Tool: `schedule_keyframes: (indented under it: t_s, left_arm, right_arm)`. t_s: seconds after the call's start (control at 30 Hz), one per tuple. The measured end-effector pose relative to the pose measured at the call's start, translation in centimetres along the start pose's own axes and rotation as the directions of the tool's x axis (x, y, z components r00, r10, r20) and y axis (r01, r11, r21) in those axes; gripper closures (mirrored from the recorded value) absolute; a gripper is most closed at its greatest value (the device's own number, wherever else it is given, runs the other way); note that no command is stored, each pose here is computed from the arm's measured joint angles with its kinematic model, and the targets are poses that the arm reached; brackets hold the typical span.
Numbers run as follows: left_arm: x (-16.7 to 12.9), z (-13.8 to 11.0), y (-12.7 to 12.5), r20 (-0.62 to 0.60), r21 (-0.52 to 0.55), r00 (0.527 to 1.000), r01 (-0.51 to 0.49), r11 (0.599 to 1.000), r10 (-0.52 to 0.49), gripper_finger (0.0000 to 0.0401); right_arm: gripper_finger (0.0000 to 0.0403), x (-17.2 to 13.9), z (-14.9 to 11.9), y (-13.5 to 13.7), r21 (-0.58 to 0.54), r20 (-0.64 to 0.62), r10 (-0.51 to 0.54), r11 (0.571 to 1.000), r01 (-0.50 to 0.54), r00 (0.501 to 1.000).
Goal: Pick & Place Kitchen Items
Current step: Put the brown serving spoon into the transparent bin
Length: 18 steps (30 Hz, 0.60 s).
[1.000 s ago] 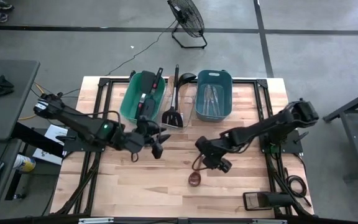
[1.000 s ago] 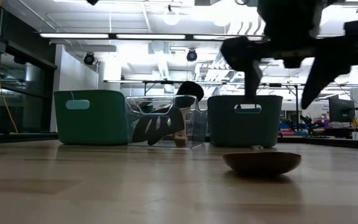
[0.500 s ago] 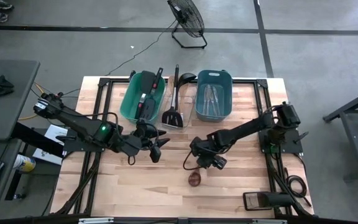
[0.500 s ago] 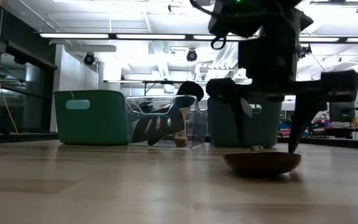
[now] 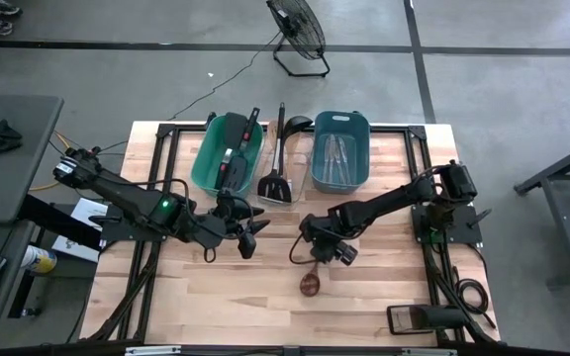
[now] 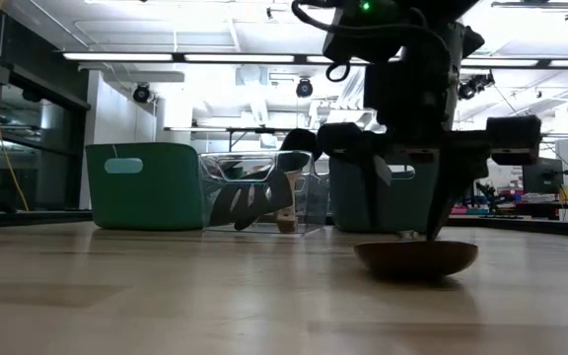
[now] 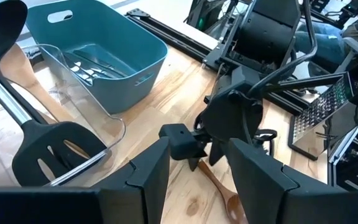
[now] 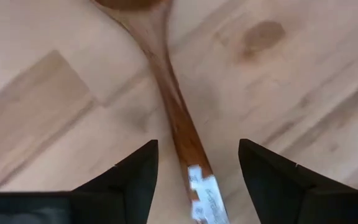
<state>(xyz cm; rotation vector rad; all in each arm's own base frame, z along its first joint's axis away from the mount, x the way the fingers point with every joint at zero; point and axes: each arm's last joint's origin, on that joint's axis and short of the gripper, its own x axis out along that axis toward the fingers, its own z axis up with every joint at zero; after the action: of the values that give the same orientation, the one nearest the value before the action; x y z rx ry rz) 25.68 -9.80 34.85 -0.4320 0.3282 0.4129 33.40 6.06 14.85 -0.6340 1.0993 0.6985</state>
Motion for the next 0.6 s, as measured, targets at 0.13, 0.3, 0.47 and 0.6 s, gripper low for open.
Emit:
schedule_keyframes:
  t_s: [0.13,0.3,0.47,0.6]
  left_arm:
    - [0.0,0.0,0.0,-0.001,0.001,1.000,-0.001,1.000,0.001,0.0237]
    - [0.0,-0.1,0.0,-0.004,-0.005,1.000,-0.004,1.000,0.003,0.0237]
    - [0.0,-0.1,0.1,-0.010,-0.024,1.000,-0.009,1.000,0.009,0.0237]
    - [0.0,-0.1,0.1,-0.016,-0.039,1.000,-0.005,0.999,0.005,0.0237]
  right_arm:
    - [0.0206,0.4,0.1,0.1,-0.024,0.010,0.023,0.999,-0.022,1.000]
    - [0.0219,1.4,0.1,0.2,-0.038,0.003,0.041,0.998,-0.041,0.999]
    - [0.0230,1.8,-0.1,0.2,-0.030,-0.006,0.059,0.998,-0.060,0.998]
    - [0.0250,1.9,-0.2,0.3,-0.011,-0.008,0.077,0.997,-0.077,0.997]
